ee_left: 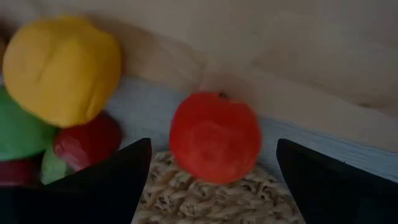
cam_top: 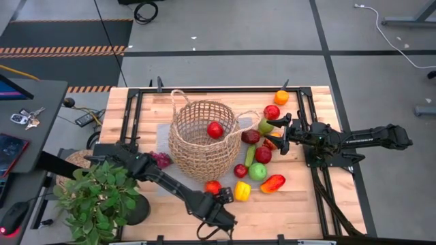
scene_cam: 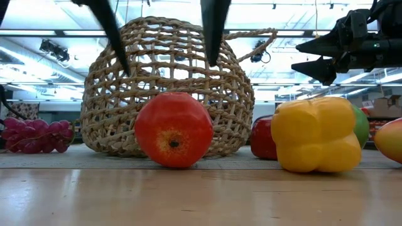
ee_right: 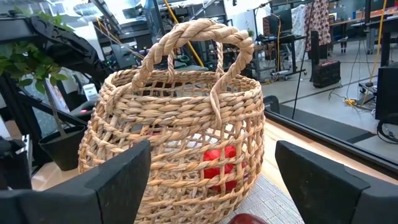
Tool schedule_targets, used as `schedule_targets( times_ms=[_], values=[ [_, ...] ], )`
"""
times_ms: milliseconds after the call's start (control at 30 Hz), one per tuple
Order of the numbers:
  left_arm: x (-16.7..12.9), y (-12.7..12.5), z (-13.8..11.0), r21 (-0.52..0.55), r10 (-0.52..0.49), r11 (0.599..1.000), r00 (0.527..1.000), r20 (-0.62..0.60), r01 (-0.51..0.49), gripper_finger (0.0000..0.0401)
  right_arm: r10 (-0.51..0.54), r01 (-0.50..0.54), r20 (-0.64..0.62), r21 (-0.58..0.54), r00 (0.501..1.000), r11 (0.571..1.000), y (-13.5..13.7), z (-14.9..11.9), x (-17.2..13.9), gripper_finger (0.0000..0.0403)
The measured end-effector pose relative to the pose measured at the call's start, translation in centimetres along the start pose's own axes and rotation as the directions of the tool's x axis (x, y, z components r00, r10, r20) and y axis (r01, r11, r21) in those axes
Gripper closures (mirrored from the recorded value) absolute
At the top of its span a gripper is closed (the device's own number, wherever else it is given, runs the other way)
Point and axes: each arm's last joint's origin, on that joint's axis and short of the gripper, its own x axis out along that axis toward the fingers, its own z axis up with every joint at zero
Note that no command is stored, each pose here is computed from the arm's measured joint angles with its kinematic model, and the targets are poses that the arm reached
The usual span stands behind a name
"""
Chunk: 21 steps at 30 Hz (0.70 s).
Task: Build produce basket
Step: Put the red apple into the brown basket
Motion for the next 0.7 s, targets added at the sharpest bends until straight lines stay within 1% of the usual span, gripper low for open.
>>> schedule_targets(
  times_ms=[200, 267, 400, 433, 567, 700],
  values=[
    [0.5, 1.0, -1.0, -0.079, -0.007, 0.997, 1.000, -0.008, 0.006, 0.0046, 0.000, 0.000, 0.000, 0.000, 1.000, 1.000, 0.0, 0.0, 0.0, 0.0055],
    [0.7, 1.1, -1.1, -0.062, -0.008, 0.998, 1.000, -0.018, 0.007, 0.0046, 0.000, 0.000, 0.000, 0.000, 1.000, 1.000, 0.0, 0.0, 0.0, 0.0055],
    [0.7, 1.2, -1.1, 0.016, 0.025, 1.000, 0.999, -0.045, -0.025, 0.0046, 0.000, 0.000, 0.000, 0.000, 1.000, 1.000, 0.0, 0.0, 0.0, 0.0055],
    [0.7, 1.2, -1.1, 0.022, 0.024, 0.999, 0.999, -0.046, -0.023, 0.0046, 0.000, 0.000, 0.000, 0.000, 1.000, 1.000, 0.0, 0.0, 0.0, 0.0055],
    [0.7, 1.0, -1.3, -0.009, 0.006, 1.000, 0.998, -0.064, -0.007, 0.0046, 0.000, 0.000, 0.000, 0.000, 1.000, 1.000, 0.0, 0.0, 0.0, 0.0055],
    [1.5, 0.8, -1.4, 0.019, -0.012, 1.000, 0.996, -0.085, 0.014, 0.0046, 0.000, 0.000, 0.000, 0.000, 1.000, 1.000, 0.0, 0.0, 0.0, 0.0055]
  ],
)
